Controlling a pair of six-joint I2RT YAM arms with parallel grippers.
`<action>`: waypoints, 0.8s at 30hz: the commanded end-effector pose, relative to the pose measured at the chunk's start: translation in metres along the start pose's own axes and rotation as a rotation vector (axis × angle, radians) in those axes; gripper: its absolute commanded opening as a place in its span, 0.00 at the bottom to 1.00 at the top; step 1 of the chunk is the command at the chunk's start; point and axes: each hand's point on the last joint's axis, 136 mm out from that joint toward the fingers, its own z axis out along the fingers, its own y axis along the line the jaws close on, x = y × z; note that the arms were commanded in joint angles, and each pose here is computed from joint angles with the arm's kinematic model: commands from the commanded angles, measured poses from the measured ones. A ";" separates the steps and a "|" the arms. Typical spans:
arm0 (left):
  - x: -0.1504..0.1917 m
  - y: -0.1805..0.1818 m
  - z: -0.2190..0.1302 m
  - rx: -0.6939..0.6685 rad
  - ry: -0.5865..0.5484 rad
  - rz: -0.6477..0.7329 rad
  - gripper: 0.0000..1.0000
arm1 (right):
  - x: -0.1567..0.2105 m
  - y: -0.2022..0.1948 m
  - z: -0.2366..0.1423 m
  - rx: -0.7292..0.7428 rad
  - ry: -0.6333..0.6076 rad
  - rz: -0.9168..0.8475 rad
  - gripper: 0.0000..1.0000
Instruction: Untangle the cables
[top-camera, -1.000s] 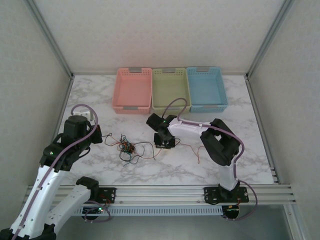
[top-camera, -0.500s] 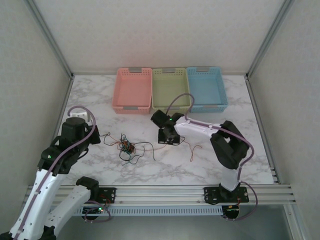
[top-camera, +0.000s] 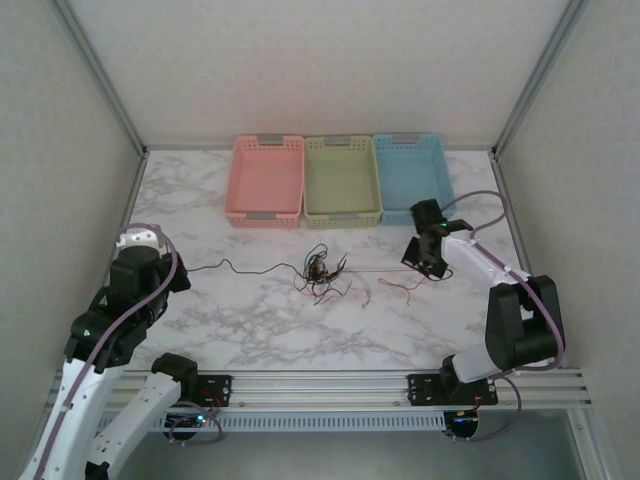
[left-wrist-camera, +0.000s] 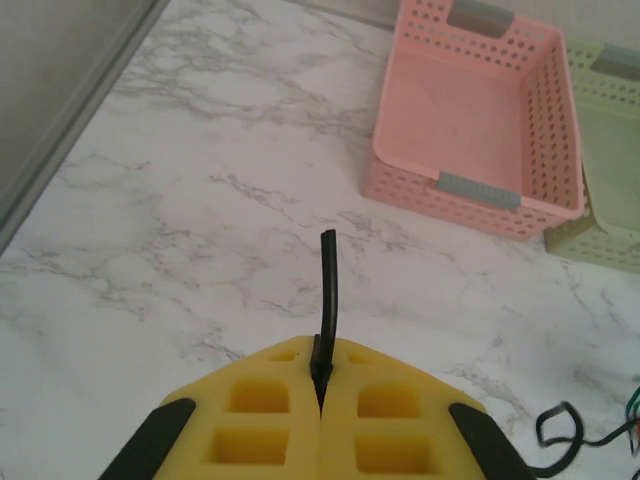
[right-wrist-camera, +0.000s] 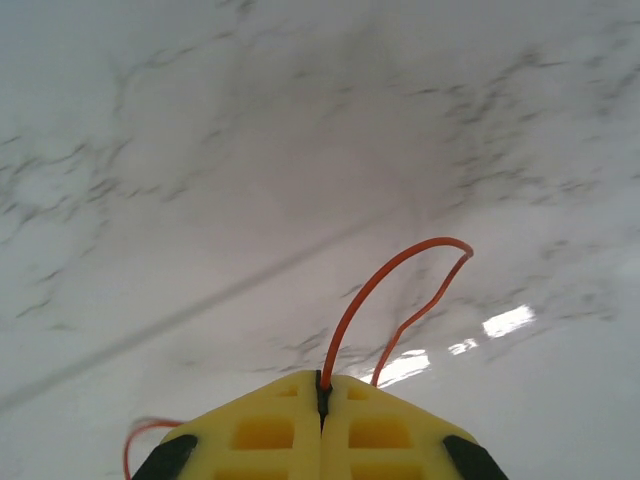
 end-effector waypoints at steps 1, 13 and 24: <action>-0.012 0.033 -0.014 -0.148 -0.095 -0.033 0.00 | -0.008 -0.035 0.007 0.072 -0.008 0.020 0.00; -0.023 0.061 -0.042 -0.236 -0.220 -0.093 0.00 | -0.027 -0.088 0.015 0.102 -0.029 0.197 0.00; -0.038 0.085 -0.073 -0.333 -0.312 -0.081 0.00 | -0.043 -0.112 0.005 0.107 -0.066 0.323 0.00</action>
